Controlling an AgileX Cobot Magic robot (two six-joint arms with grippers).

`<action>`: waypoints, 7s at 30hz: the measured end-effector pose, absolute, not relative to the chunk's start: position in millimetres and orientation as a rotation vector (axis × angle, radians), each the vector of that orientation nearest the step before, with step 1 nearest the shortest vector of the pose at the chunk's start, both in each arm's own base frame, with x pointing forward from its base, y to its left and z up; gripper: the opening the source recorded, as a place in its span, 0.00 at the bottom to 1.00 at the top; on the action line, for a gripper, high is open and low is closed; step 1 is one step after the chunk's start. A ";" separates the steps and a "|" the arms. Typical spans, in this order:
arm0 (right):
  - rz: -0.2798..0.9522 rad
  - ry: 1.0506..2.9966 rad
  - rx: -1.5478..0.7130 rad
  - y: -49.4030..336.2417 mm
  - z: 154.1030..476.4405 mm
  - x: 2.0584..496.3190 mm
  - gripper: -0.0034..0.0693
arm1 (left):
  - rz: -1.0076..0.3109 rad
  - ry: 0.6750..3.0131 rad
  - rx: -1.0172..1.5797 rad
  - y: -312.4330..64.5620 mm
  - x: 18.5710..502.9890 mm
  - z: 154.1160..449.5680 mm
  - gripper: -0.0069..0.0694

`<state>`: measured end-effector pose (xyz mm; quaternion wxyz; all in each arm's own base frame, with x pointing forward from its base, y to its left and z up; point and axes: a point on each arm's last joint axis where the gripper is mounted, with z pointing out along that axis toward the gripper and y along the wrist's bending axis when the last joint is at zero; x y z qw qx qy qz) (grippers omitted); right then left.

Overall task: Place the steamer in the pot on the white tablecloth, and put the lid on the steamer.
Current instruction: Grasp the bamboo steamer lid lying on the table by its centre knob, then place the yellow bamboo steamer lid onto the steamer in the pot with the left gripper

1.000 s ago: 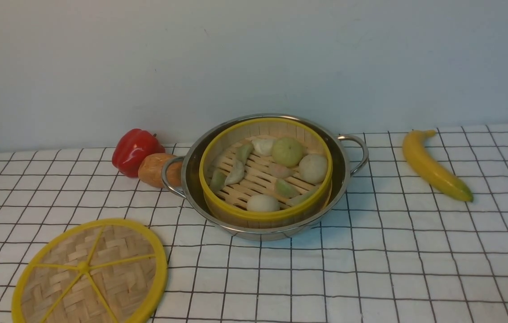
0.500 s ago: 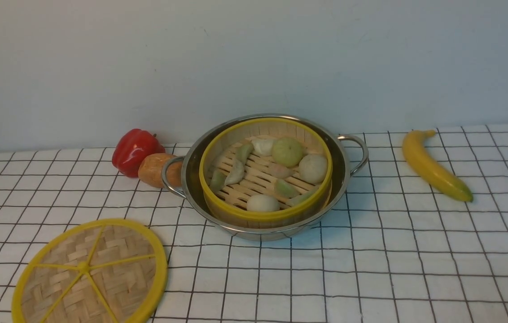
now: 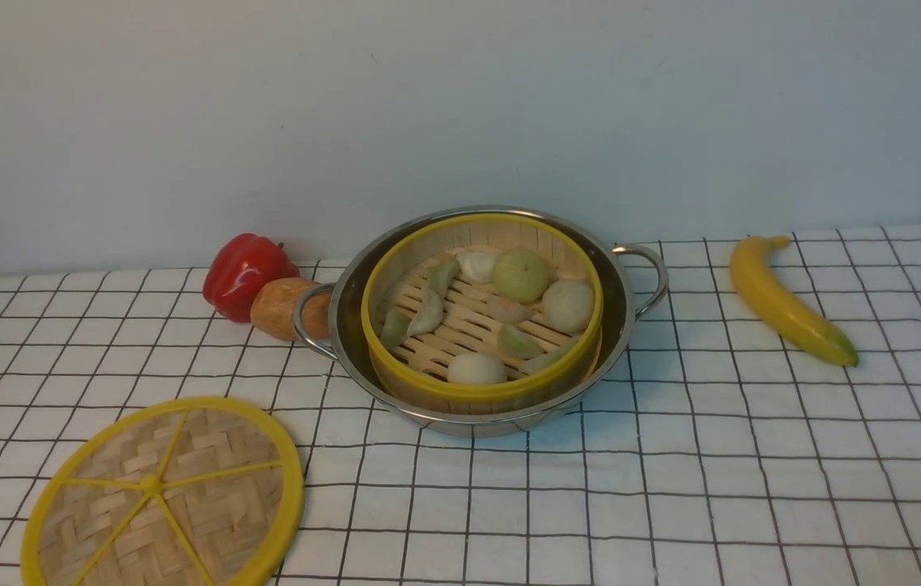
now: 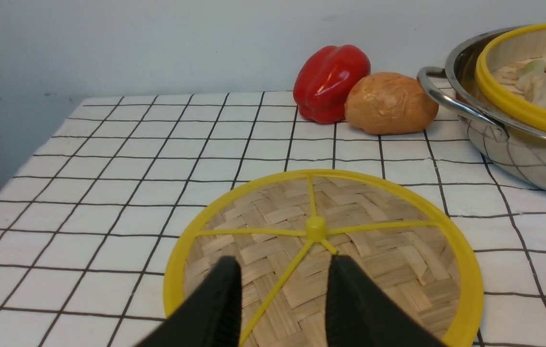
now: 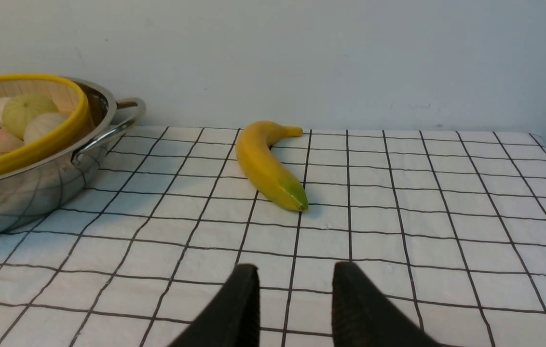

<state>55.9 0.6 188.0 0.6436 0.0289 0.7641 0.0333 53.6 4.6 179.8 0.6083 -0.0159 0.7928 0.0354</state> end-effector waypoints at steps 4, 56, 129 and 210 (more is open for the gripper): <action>0.076 1.739 0.066 0.6 188.1 56.0 0.38 | 0.082 1.832 -0.037 4.6 53.6 179.8 0.41; 0.071 1.738 0.060 0.6 188.2 56.0 0.38 | -0.131 2.602 0.030 -6.3 87.8 303.3 0.41; 0.071 1.738 0.060 0.6 188.2 56.0 0.38 | -0.052 2.467 0.956 -129.8 399.9 353.8 0.24; 0.071 1.738 0.060 0.6 188.2 56.0 0.38 | 0.185 1.916 1.941 -214.0 458.2 234.7 0.24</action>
